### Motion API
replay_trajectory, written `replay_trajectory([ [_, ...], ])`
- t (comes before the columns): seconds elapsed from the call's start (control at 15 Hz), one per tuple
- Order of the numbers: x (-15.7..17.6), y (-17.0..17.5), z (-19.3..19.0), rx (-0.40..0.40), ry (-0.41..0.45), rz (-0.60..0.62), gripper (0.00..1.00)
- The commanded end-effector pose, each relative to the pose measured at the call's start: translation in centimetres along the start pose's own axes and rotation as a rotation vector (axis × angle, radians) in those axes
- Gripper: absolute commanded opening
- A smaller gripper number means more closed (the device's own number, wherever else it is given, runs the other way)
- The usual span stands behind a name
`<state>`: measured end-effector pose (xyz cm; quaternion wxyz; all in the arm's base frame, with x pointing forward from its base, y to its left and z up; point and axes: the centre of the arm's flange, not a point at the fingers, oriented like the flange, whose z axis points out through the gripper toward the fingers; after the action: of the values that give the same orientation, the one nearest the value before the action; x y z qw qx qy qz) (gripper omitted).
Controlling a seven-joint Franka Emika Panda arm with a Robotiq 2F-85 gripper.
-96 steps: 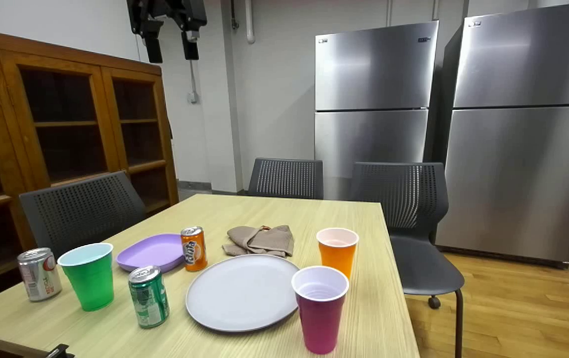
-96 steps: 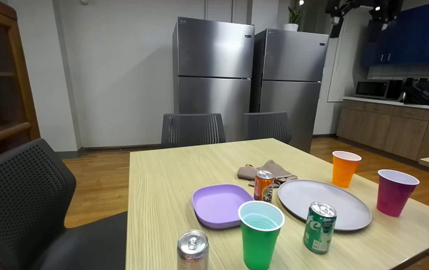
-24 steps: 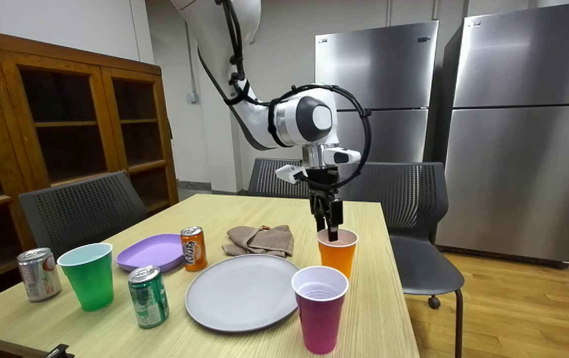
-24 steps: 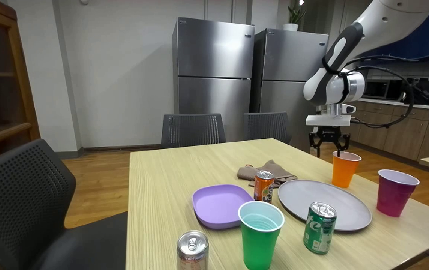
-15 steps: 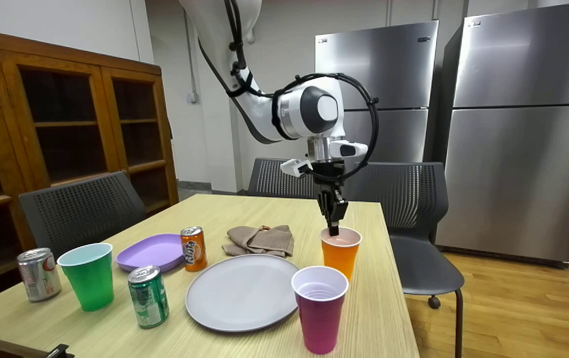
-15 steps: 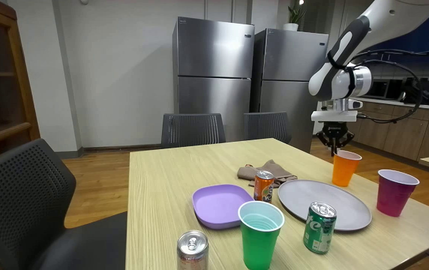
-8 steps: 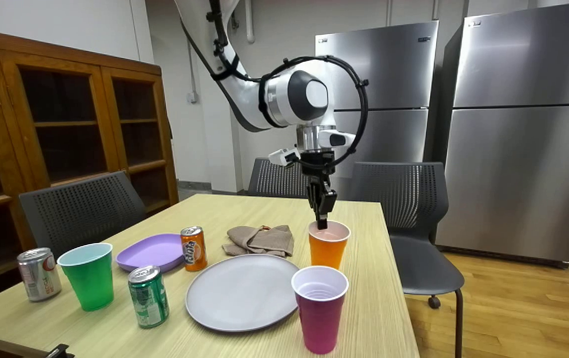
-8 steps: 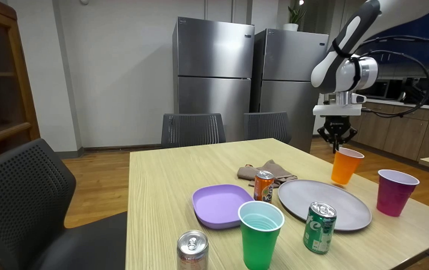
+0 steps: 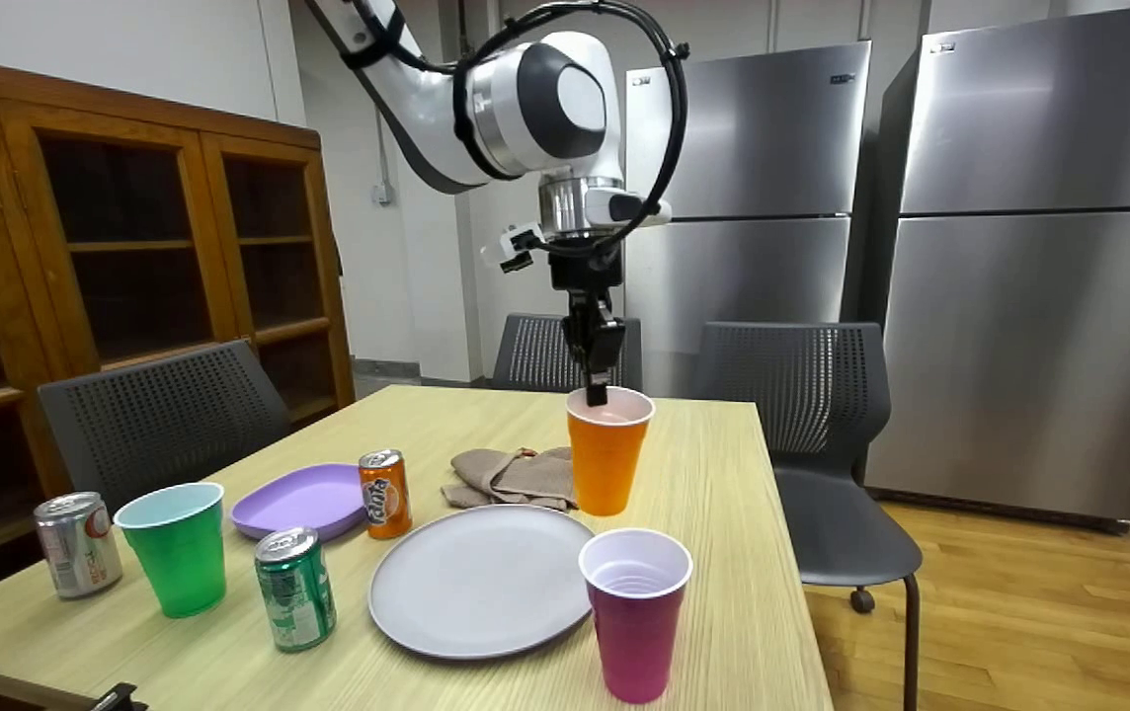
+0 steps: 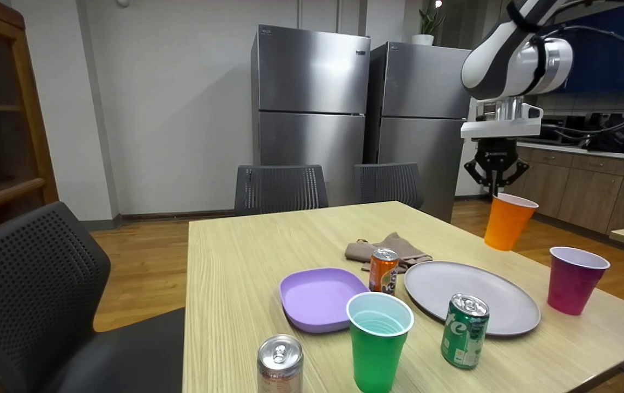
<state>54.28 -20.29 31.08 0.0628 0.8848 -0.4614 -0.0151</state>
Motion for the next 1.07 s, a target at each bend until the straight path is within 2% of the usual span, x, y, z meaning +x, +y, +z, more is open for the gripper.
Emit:
replay_trajectory([
  [0.0, -4.0, -0.5, -0.7, -0.024, -0.024, -0.006, 0.01],
  [0.4, -5.8, -3.1, 1.2, -0.07, -0.051, -0.017, 0.01],
  [1.0, -4.6, -5.5, 4.9, -0.13, -0.068, -0.004, 0.01],
])
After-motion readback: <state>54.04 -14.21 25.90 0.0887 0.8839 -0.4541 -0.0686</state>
